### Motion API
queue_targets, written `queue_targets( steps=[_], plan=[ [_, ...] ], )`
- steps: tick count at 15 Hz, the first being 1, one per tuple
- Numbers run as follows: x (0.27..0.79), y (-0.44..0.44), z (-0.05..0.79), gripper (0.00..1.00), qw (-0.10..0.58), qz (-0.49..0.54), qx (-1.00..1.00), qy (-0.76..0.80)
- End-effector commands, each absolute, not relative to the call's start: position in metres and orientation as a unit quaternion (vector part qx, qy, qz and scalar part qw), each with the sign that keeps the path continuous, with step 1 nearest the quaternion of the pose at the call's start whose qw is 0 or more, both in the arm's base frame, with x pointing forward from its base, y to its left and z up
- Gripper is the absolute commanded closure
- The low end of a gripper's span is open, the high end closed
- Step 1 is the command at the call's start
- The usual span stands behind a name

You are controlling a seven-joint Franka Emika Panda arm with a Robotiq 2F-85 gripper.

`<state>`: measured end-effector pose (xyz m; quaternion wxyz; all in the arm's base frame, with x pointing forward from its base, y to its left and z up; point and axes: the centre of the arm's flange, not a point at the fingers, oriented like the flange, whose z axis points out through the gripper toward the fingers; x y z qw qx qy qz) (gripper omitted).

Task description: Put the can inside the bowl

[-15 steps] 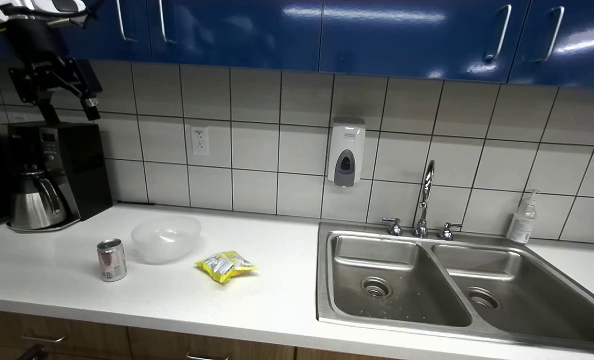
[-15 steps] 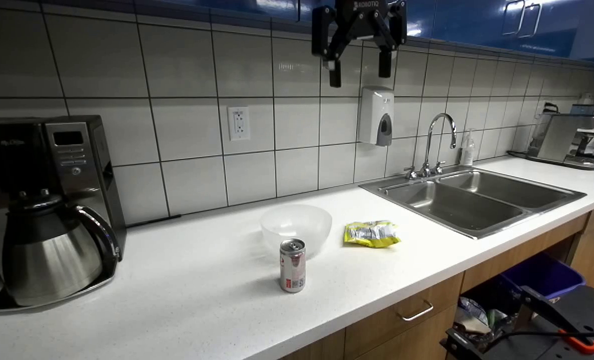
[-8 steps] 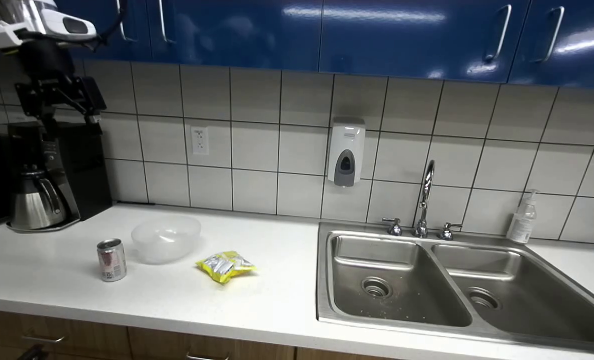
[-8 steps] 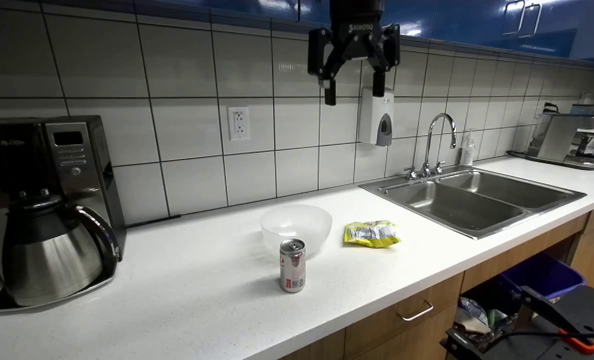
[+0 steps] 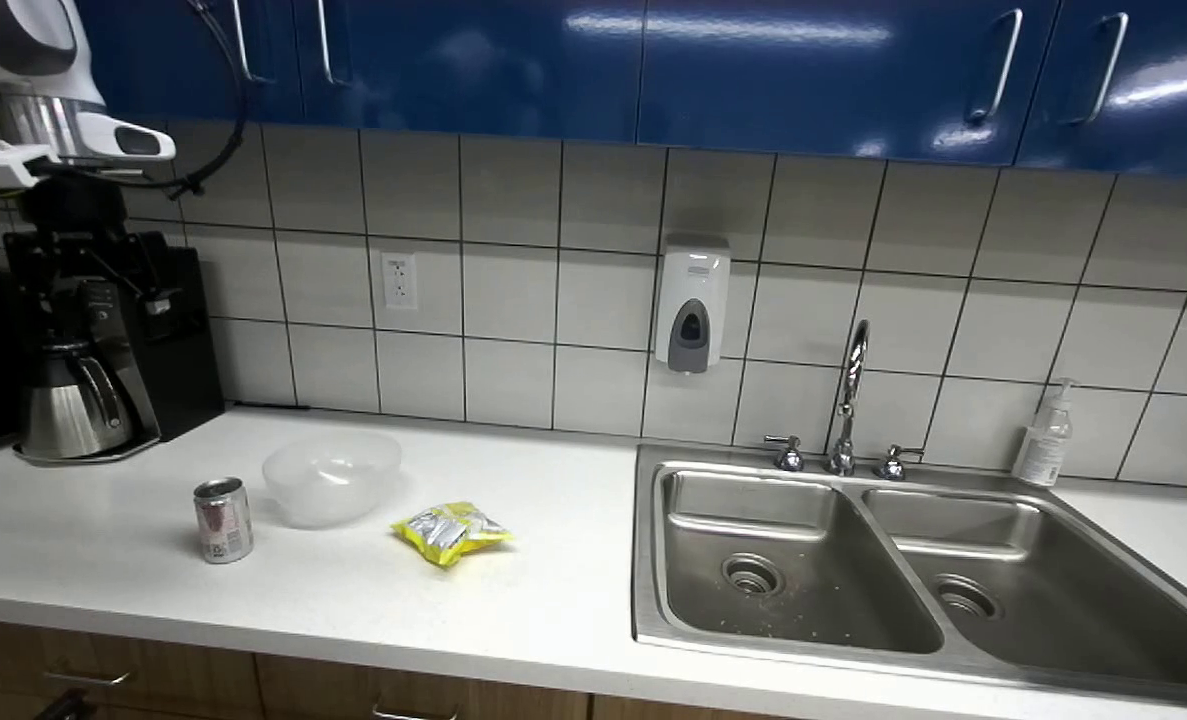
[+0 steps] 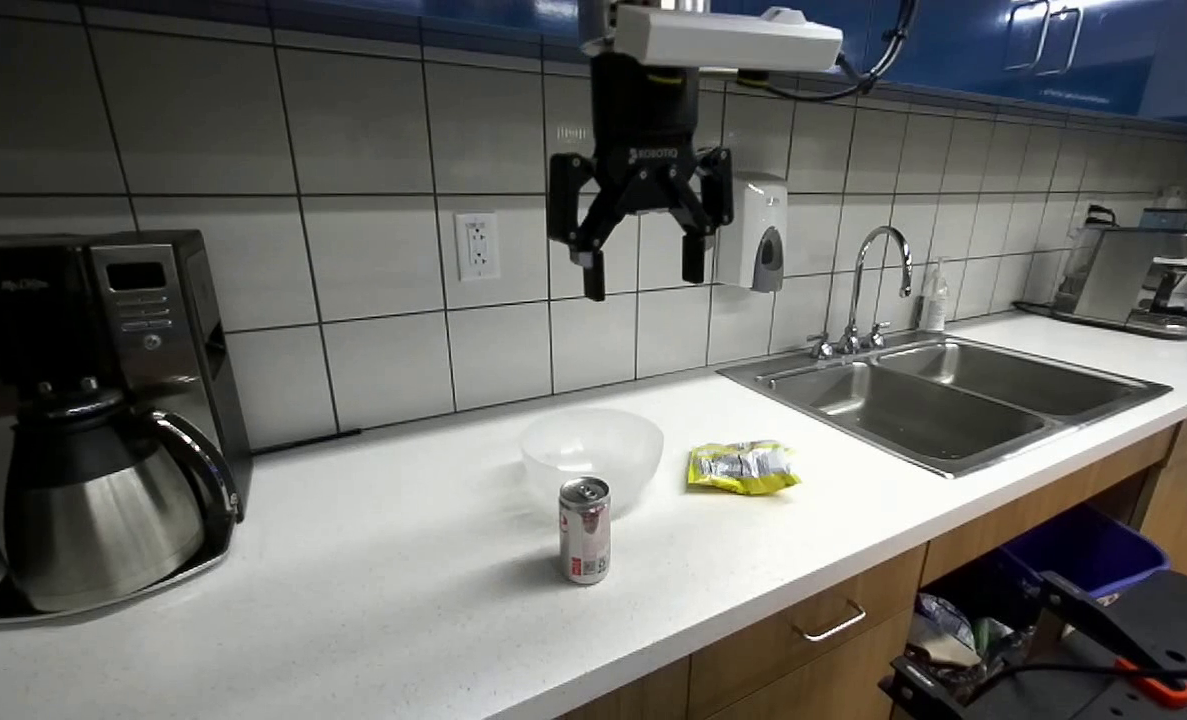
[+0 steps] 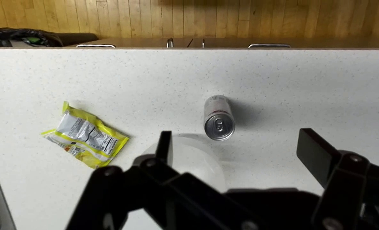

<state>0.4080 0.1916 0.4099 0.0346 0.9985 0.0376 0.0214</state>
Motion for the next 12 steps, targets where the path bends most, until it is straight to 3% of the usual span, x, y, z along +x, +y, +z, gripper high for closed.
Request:
queue_targets(
  steps=[1, 12],
  plan=[
    [0.413, 0.220, 0.387, 0.00, 0.021, 0.017, 0.999, 0.030],
    [0.453, 0.251, 0.337, 0.00, 0.025, -0.016, 1.000, -0.002]
  ],
)
